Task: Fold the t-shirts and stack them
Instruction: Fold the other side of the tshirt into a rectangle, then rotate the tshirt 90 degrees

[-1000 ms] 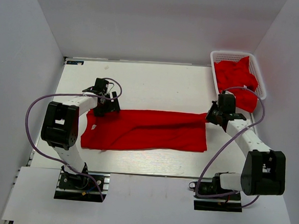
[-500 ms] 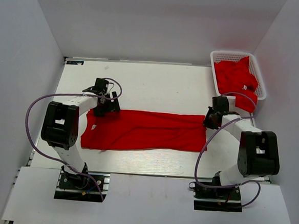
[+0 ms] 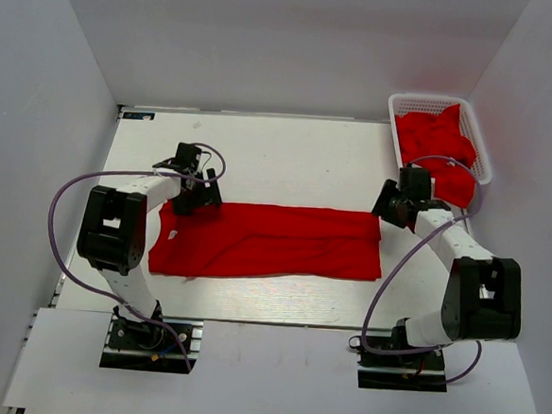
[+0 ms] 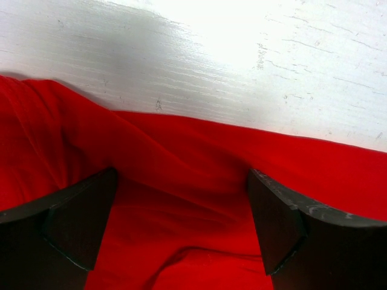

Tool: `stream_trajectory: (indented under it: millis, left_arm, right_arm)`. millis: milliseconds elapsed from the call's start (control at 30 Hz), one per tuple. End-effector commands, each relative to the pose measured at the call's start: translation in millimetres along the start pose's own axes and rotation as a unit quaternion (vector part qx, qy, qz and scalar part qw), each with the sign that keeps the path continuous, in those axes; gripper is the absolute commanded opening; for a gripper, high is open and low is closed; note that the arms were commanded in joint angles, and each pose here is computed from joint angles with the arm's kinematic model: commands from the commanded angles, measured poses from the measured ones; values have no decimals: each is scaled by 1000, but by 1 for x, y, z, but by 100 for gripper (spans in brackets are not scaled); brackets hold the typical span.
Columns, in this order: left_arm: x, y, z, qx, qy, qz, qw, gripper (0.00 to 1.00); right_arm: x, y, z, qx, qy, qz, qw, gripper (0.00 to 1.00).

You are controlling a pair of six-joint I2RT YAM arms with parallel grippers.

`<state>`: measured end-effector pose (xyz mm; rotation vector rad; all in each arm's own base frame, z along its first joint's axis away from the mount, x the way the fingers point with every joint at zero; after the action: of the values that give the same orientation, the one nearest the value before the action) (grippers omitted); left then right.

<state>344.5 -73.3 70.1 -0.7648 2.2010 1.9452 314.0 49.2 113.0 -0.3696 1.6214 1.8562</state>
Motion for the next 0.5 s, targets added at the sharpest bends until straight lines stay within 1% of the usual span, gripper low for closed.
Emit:
stream_trajectory:
  millis: [0, 67, 133, 200, 267, 300, 367, 433, 467]
  left_arm:
    - [-9, 1, 3, -13, -3, -10, 1000, 100]
    - [-9, 1, 2, -9, -3, -8, 1000, 100]
    - [-7, -1, 3, -11, -3, -4, 1000, 100]
    - [-5, -4, 2, -9, -3, 3, 1000, 100]
    - [-9, -6, 0, -8, -3, 1, 1000, 100]
    - [-11, -8, -1, -8, -3, 1, 1000, 100]
    - [-12, -21, -3, -6, -3, 12, 1000, 100]
    - [-26, -30, -12, 5, -8, 9, 1000, 100]
    - [-36, -44, -18, 10, -13, 9, 1000, 100]
  right_arm:
    - [-11, 12, 32, -102, 26, -5, 994, 54]
    - [-2, 6, 40, -133, 27, 19, 991, 54]
    - [4, -2, 43, -138, 23, 35, 989, 54]
    - [11, -11, 44, -140, 15, 57, 988, 57]
    - [16, -18, 44, -137, 9, 74, 988, 65]
    - [19, -20, 42, -134, 1, 81, 988, 78]
    - [28, -26, 38, -127, -2, 97, 987, 90]
    - [43, -31, 34, -119, -8, 132, 984, 90]
    - [51, -33, 32, -115, -8, 144, 983, 90]
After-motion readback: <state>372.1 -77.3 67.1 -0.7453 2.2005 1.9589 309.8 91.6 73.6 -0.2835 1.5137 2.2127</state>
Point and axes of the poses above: each gripper's point midway between its finger pads, its own y axis back along the fingers, its own z axis along the line the jaws close on, x = y × z, the point moved 5 cm from there along y, back along the fingers, and after that the axes turned 1 degree about y, right-handed, at the moved point
